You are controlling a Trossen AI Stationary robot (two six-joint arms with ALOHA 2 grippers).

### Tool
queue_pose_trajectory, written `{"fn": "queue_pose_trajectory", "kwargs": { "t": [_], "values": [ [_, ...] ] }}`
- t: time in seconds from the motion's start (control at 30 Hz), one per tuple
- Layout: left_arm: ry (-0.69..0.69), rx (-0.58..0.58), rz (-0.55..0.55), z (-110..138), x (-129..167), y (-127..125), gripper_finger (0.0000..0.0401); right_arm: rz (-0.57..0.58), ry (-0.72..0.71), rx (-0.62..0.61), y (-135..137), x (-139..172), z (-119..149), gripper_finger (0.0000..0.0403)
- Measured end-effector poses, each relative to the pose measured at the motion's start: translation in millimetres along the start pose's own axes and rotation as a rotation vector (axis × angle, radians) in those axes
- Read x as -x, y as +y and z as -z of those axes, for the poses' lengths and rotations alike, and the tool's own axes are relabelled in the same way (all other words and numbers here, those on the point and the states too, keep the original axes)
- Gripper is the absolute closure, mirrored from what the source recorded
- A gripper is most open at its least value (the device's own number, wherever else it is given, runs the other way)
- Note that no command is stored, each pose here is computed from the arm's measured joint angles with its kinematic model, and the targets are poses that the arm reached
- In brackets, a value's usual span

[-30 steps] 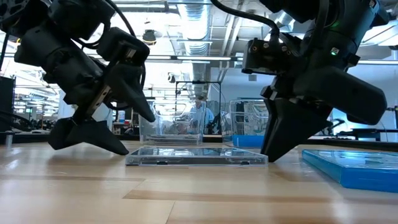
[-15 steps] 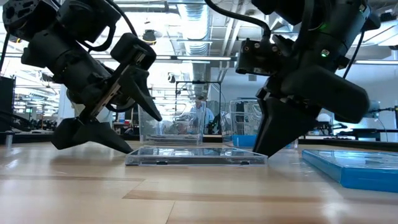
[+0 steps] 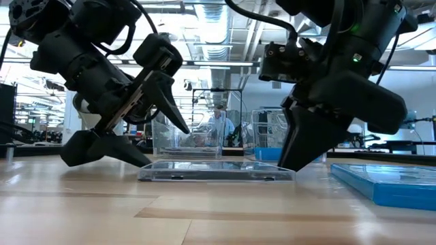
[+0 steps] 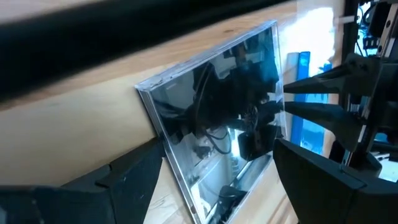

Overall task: Pick & place jewel cases by type
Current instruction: Put the black CD case into the left transparent bin

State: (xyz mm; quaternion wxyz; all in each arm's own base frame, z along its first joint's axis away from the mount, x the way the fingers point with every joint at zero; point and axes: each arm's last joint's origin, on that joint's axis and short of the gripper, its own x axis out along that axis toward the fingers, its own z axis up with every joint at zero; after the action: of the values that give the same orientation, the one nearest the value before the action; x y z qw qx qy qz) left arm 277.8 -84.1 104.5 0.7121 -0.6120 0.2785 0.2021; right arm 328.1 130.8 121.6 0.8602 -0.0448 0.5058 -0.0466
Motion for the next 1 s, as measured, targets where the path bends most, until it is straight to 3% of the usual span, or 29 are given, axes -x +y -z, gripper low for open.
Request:
{"fn": "queue_pose_trajectory", "kwargs": {
  "t": [0.17, 0.4, 1.0],
  "values": [
    [0.016, -0.047, 0.01, -0.4, -1.8, -3.8, 0.0094, -0.002, 0.0, 0.001, 0.3, 0.2, 0.1, 0.0333],
    [0.022, -0.157, 0.118, -0.1, -2.4, -11.8, 0.0094, -0.006, 0.006, 0.003, 0.4, 0.6, 0.6, 0.0333],
    [0.101, -0.258, 0.139, 8.0, -1.0, -12.5, 0.0133, 0.0, 0.004, 0.003, 0.2, 0.7, 0.5, 0.0333]
  ]
}}
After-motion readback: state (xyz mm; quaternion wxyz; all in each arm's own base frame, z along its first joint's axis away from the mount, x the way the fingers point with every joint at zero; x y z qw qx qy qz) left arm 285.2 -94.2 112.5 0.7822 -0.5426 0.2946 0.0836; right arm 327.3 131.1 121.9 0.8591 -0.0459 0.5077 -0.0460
